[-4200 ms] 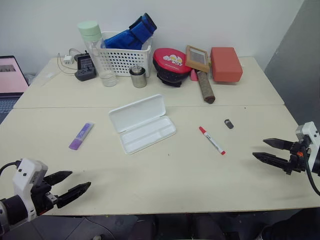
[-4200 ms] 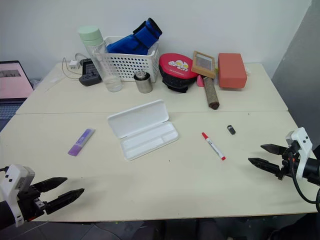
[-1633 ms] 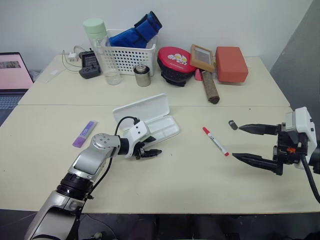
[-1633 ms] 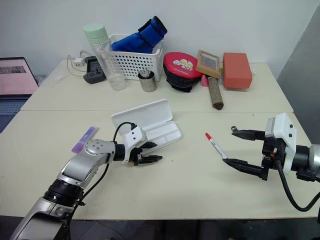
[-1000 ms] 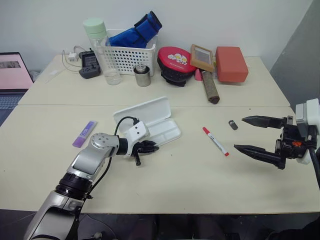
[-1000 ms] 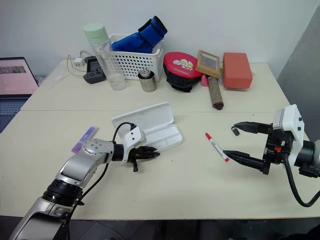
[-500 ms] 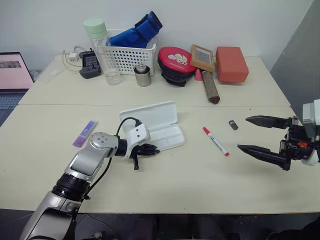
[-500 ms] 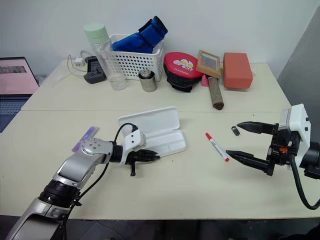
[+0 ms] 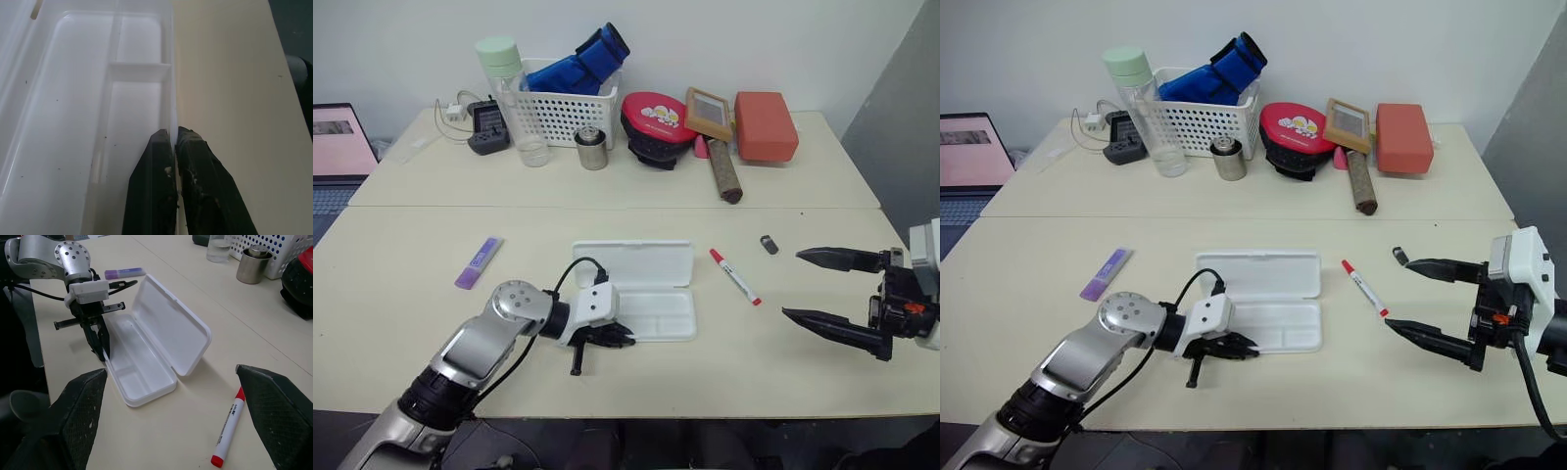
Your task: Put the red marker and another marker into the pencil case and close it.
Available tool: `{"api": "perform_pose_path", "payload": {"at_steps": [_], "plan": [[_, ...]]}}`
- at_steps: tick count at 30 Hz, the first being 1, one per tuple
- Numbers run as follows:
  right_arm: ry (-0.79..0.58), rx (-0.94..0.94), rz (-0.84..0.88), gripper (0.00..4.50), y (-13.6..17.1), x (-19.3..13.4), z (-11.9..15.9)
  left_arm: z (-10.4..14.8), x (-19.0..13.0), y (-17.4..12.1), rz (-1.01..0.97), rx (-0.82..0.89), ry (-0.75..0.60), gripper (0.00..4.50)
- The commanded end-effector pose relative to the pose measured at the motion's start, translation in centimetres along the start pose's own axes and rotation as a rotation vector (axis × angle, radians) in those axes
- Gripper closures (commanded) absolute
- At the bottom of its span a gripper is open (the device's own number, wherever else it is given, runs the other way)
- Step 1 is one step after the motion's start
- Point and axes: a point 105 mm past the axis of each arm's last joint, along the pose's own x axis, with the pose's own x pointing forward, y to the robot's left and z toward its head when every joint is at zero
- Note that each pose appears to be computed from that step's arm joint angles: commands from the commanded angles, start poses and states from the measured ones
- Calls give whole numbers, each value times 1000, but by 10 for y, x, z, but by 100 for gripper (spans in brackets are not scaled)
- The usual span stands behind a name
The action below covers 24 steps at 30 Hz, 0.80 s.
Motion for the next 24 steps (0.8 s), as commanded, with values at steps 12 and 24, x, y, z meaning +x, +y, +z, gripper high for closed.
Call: {"api": "perform_pose_path", "payload": {"at_steps": [12,24], "plan": [[-9,-44,6,0,-2,3,5,0,0,-9,0,-31,5,419],[-14,-49,4,0,-3,4,4,5,-4,-14,6,-92,-29,274]]}}
